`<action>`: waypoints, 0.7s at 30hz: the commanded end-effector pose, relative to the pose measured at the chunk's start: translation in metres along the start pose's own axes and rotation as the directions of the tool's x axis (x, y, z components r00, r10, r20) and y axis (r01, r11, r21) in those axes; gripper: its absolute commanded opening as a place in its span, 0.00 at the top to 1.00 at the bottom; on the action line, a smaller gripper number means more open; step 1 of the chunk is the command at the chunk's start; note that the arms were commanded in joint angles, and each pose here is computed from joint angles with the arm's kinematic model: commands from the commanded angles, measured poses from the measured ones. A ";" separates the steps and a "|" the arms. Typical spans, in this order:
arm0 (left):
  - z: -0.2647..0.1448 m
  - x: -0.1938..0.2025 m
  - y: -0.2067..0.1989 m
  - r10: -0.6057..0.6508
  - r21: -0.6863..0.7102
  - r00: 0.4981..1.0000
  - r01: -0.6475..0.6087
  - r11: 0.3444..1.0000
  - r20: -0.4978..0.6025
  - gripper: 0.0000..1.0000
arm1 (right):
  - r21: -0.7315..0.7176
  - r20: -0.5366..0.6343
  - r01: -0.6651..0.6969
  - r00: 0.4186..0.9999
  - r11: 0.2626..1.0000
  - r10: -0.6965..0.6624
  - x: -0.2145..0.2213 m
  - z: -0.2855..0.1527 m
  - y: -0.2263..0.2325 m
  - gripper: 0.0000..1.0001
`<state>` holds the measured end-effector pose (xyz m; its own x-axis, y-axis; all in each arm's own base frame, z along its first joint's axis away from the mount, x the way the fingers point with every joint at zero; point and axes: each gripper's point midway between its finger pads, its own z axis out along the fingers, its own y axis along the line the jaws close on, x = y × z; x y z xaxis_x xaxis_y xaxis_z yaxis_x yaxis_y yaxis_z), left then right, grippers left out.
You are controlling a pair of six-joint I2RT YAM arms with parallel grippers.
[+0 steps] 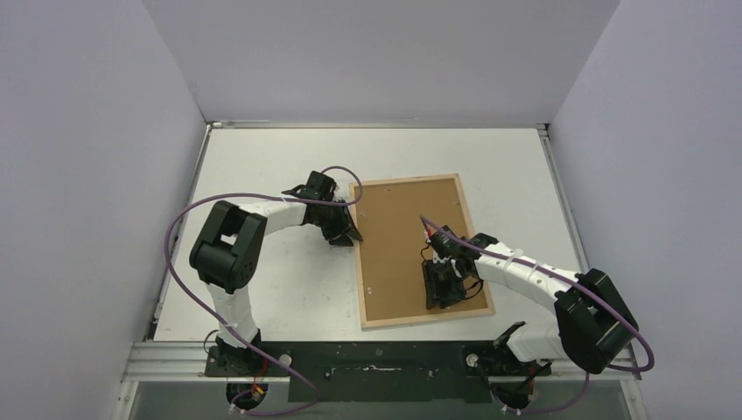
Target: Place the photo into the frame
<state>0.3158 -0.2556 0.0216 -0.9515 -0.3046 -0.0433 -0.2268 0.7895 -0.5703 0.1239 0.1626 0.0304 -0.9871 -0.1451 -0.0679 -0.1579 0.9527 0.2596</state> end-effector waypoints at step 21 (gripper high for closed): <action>-0.001 -0.013 0.057 0.169 -0.286 0.985 -0.155 0.946 0.024 0.78 | 0.011 0.260 -0.033 0.965 0.999 0.029 -0.055 -0.028 0.012 0.62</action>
<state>0.3180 -0.2509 0.0205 -0.9646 -0.2382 -0.1134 -0.1491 0.8469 -0.5103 0.1617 0.1671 0.0526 -0.9666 -0.0758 -0.2447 -0.1352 0.9623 0.2362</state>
